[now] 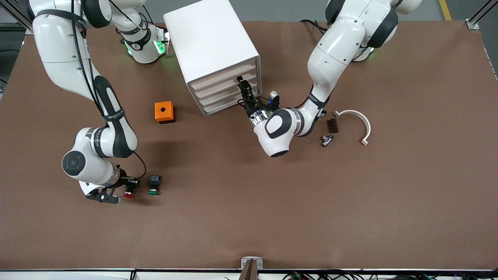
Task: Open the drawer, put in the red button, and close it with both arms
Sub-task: 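Pull the drawer open with the left gripper while the right lifts the button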
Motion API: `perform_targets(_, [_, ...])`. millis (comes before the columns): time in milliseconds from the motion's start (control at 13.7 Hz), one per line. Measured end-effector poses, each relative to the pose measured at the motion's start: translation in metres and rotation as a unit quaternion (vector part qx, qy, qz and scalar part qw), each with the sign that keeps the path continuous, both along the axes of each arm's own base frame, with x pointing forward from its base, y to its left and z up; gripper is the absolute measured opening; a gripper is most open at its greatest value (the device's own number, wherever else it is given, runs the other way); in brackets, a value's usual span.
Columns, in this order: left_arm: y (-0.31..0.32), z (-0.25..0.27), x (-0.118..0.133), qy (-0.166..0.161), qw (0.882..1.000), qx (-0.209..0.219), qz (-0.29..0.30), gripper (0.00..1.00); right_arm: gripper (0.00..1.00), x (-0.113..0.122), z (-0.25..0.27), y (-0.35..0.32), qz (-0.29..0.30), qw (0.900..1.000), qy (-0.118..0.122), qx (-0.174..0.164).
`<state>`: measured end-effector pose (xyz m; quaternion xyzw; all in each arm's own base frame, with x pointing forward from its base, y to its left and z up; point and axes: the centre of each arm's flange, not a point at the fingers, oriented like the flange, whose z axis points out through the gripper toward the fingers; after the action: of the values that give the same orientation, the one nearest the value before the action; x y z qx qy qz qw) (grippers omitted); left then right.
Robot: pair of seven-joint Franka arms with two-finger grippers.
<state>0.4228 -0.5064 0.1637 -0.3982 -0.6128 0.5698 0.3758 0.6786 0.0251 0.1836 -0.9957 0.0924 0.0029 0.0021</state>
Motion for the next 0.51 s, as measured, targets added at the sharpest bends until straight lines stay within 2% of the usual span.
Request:
perform_targets(73, [-0.004, -0.001, -0.005, 0.001, 1.0, 0.002, -0.005, 0.38, 0.41, 0.0, 0.001, 0.0, -0.001, 1.0, 0.006, 0.0])
perform_targets(146, [-0.008, -0.001, -0.01, 0.002, 1.0, 0.002, -0.01, 0.33, 0.41, -0.001, 0.003, 0.001, -0.005, 1.0, 0.019, 0.001])
perform_targets(219, [-0.011, -0.001, -0.015, 0.002, 1.0, 0.002, -0.014, 0.33, 0.41, -0.001, 0.01, 0.001, -0.013, 0.999, 0.033, 0.002])
perform_targets(291, [-0.014, -0.001, -0.019, 0.004, 1.0, 0.002, -0.019, 0.27, 0.41, -0.001, 0.025, 0.002, -0.024, 0.999, 0.047, 0.003])
perform_targets(364, [-0.017, 0.0, -0.024, 0.006, 1.0, 0.002, -0.025, 0.27, 0.41, -0.002, 0.047, 0.003, -0.038, 0.998, 0.058, 0.004])
perform_targets(437, [-0.019, 0.0, -0.028, 0.009, 1.0, 0.001, -0.03, 0.21, 0.41, -0.003, 0.075, 0.004, -0.055, 0.996, 0.063, 0.006])
perform_targets(510, [-0.02, 0.0, -0.03, 0.01, 0.999, 0.001, -0.033, 0.21, 0.41, -0.007, 0.104, 0.005, -0.073, 0.995, 0.067, 0.008])
